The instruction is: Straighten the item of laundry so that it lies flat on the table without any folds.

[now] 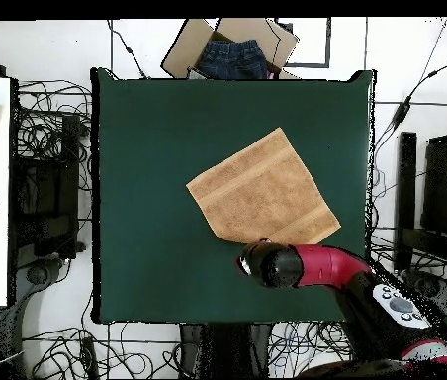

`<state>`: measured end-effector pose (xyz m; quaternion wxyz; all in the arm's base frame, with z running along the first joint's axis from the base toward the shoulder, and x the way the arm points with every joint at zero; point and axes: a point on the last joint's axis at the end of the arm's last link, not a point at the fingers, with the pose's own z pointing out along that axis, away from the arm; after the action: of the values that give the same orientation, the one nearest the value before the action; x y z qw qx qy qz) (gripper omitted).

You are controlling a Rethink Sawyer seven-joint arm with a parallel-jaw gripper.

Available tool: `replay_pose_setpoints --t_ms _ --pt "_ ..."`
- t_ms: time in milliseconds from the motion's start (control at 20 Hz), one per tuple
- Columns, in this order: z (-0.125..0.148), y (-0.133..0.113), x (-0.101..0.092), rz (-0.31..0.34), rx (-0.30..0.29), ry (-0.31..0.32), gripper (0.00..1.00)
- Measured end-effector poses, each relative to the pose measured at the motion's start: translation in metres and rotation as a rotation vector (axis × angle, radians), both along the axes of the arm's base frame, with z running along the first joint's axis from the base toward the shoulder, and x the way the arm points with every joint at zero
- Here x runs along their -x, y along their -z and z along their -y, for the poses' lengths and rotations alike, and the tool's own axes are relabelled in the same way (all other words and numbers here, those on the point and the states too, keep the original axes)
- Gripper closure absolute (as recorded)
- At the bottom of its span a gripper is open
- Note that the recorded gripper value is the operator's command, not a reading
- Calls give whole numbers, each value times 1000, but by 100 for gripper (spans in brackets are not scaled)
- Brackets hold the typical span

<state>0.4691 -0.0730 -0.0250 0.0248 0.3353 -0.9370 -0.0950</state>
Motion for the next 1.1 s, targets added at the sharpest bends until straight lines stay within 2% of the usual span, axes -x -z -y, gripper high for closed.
replay_pose_setpoints --t_ms 1100 --pt "2 10 -5 2 -5 10 0"
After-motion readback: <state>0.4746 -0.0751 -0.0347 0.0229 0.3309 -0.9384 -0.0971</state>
